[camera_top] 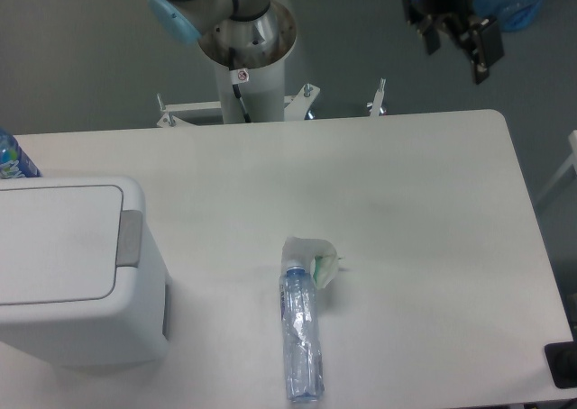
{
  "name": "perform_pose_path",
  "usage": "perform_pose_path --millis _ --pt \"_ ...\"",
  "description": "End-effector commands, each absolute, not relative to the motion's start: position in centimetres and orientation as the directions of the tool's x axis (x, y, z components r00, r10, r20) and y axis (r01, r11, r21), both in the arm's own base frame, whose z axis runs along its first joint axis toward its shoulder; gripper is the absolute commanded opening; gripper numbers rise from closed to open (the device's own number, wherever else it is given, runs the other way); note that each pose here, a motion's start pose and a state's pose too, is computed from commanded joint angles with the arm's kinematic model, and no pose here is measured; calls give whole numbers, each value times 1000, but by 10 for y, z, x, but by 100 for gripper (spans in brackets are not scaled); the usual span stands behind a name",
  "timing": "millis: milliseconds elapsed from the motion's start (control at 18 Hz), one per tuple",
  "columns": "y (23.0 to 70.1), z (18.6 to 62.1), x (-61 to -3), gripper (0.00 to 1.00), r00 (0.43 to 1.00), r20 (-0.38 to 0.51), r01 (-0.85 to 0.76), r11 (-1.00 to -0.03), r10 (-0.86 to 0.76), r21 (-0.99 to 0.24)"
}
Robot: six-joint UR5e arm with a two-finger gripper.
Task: Open the trash can
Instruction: 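Move the open gripper across the table toward the white trash can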
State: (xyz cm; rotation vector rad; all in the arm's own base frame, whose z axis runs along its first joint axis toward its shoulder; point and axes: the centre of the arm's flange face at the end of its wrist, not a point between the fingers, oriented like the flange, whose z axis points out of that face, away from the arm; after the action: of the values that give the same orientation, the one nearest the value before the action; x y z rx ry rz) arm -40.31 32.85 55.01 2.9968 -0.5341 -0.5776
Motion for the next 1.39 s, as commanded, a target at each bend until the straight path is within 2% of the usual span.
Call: perform_pose_path --millis 333,556,1000,1167,1389 --pt "365 559 -392 100 900 -378 -227 -974 -217 20" --pt "400 564 -390 100 931 -364 -65 -988 -9 -140" --pt "462 555 -387 100 896 -350 145 -924 275 -355" --pt "479 558 -382 100 871 -292 253 -871 394 -421" --pt "499 548 -372 100 861 -188 344 -813 472 -470"
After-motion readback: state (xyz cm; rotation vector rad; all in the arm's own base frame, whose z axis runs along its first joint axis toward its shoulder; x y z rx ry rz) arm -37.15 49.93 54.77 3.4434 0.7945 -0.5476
